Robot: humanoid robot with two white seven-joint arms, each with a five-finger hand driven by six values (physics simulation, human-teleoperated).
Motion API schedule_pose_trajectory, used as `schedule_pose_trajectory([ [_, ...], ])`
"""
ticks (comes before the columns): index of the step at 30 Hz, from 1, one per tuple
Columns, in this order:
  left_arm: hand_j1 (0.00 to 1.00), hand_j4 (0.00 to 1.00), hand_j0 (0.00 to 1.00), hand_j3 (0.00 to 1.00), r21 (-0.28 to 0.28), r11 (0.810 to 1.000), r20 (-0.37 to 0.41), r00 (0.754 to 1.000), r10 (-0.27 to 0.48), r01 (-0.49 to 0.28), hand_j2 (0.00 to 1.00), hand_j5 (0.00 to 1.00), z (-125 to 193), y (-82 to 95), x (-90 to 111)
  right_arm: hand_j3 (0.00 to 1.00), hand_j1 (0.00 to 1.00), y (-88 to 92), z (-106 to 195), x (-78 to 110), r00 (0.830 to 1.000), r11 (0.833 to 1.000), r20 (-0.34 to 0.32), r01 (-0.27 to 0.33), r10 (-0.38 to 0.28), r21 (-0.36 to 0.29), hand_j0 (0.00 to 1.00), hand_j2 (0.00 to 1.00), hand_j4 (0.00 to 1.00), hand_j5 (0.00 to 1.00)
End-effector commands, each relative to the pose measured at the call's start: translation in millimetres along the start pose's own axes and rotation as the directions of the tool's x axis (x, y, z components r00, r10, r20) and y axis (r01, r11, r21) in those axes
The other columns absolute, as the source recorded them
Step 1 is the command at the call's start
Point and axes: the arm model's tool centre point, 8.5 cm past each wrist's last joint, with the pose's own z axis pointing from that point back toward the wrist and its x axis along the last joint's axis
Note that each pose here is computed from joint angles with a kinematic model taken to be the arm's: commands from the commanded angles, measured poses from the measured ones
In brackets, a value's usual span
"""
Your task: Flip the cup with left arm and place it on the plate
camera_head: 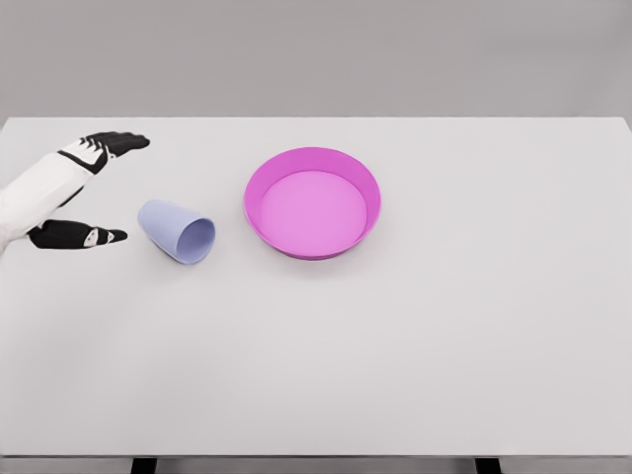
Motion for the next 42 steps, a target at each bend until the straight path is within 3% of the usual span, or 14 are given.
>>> schedule_pose_trajectory([
  [1,1.00,1.00,1.00,1.00,-0.003,1.000,0.005,1.000,-0.011,0.011,1.00,1.00,0,0.6,0,1.00,1.00,0.3,0,0.4,1.000,1.000,0.003,0.000,0.000,0.003,1.00,1.00,1.00,1.00],
  [19,1.00,1.00,1.00,1.00,-0.022,0.997,0.001,0.998,-0.070,0.070,1.00,1.00,0,8.5,-2,1.00,1.00,0.1,0,-0.5,1.000,1.000,-0.002,0.002,-0.002,0.001,1.00,1.00,1.00,1.00],
  [21,1.00,1.00,1.00,1.00,-0.049,0.997,0.008,0.998,-0.055,0.055,1.00,1.00,-2,-2.2,-1,1.00,1.00,0.0,0,-0.5,1.000,1.000,-0.002,0.000,0.000,0.001,1.00,1.00,1.00,1.00],
  [22,1.00,1.00,1.00,1.00,-0.091,0.994,0.027,0.998,-0.057,0.060,1.00,1.00,-7,-16.5,2,1.00,1.00,0.1,0,-0.5,1.000,1.000,-0.002,0.002,-0.002,0.001,1.00,1.00,1.00,1.00],
  [24,1.00,1.00,1.00,1.00,-0.108,0.991,0.033,0.996,-0.077,0.080,1.00,1.00,-13,-19.2,0,1.00,1.00,0.1,0,-0.5,1.000,1.000,-0.002,0.002,-0.002,0.001,1.00,1.00,1.00,1.00],
  [27,1.00,1.00,1.00,1.00,-0.169,0.976,0.054,0.990,-0.128,0.136,1.00,1.00,-25,-33.0,-1,1.00,1.00,0.1,0,-0.5,1.000,1.000,-0.002,0.002,-0.002,0.001,1.00,1.00,1.00,1.00],
  [29,1.00,1.00,1.00,1.00,-0.205,0.969,0.031,0.990,-0.136,0.139,1.00,1.00,-28,-39.3,-15,1.00,1.00,0.1,0,-0.5,1.000,1.000,-0.002,0.002,-0.002,0.001,1.00,1.00,1.00,1.00],
  [32,1.00,1.00,1.00,1.00,-0.255,0.940,0.050,0.974,-0.222,0.227,1.00,1.00,-27,-38.9,-18,1.00,1.00,0.1,0,-0.5,1.000,1.000,-0.002,0.002,-0.002,0.001,1.00,1.00,1.00,1.00],
  [42,1.00,1.00,1.00,1.00,-0.350,0.902,0.048,0.966,-0.253,0.254,1.00,1.00,-23,-39.0,-25,1.00,1.00,0.1,0,-0.5,1.000,1.000,-0.002,0.002,-0.002,0.001,1.00,1.00,1.00,1.00],
])
